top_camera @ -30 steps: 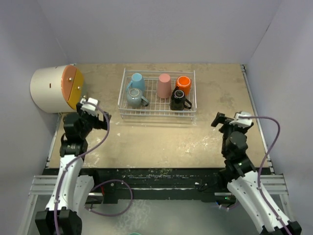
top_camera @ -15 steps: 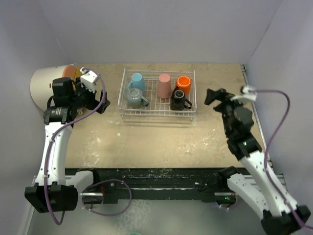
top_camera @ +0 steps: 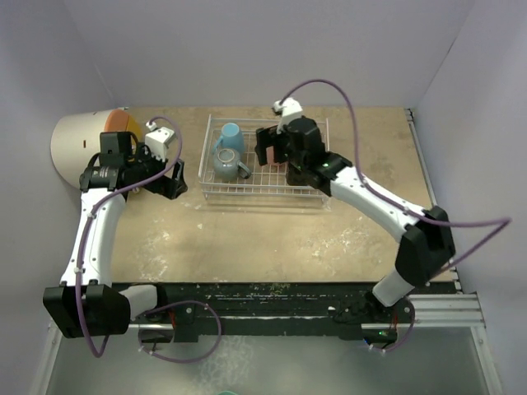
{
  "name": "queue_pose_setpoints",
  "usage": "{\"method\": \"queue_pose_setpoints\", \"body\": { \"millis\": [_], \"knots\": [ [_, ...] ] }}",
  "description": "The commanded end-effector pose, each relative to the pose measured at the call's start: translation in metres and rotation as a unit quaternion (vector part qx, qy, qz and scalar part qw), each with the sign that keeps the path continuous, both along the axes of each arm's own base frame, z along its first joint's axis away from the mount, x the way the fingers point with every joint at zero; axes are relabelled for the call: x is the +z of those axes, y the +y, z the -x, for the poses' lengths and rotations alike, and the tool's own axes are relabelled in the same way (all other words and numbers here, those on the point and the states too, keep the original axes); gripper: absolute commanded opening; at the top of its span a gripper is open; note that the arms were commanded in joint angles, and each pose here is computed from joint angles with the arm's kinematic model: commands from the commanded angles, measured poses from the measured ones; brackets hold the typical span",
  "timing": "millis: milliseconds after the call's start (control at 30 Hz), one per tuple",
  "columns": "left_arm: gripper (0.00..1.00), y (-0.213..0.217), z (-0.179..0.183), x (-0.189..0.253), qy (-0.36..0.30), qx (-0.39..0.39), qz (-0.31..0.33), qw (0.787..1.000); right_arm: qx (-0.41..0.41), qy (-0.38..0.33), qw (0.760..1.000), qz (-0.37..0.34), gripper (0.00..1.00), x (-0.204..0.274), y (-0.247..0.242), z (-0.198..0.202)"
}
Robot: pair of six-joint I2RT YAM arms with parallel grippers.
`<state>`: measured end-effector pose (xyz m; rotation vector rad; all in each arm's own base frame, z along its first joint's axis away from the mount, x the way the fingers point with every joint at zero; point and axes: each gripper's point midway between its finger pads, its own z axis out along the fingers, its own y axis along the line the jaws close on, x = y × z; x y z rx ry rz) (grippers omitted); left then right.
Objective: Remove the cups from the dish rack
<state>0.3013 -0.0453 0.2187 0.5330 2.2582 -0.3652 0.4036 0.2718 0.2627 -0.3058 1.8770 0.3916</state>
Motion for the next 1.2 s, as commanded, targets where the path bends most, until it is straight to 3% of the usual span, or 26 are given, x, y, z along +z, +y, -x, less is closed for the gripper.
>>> {"method": "queue_pose_setpoints", "body": {
  "millis": [0, 200, 833, 1167],
  "knots": [
    [0.99, 0.003, -0.001, 0.016, -0.029, -0.005, -0.012, 0.999, 0.105, 0.027, 0.992, 0.066, 0.96, -0.026, 0.054, 0.009],
    [0.99, 0.004, -0.001, 0.012, -0.024, -0.002, -0.014, 1.0, 0.165, 0.079, 0.977, 0.109, 0.92, -0.08, 0.085, 0.008],
    [0.99, 0.009, 0.007, 0.017, -0.055, 0.0, -0.035, 0.998, 0.211, 0.1, 0.958, 0.167, 0.84, -0.136, 0.118, -0.025],
    [0.99, 0.006, 0.01, 0.014, -0.043, -0.005, -0.026, 0.999, 0.207, 0.085, 0.96, 0.169, 0.49, -0.141, 0.112, -0.023]
  ]
}}
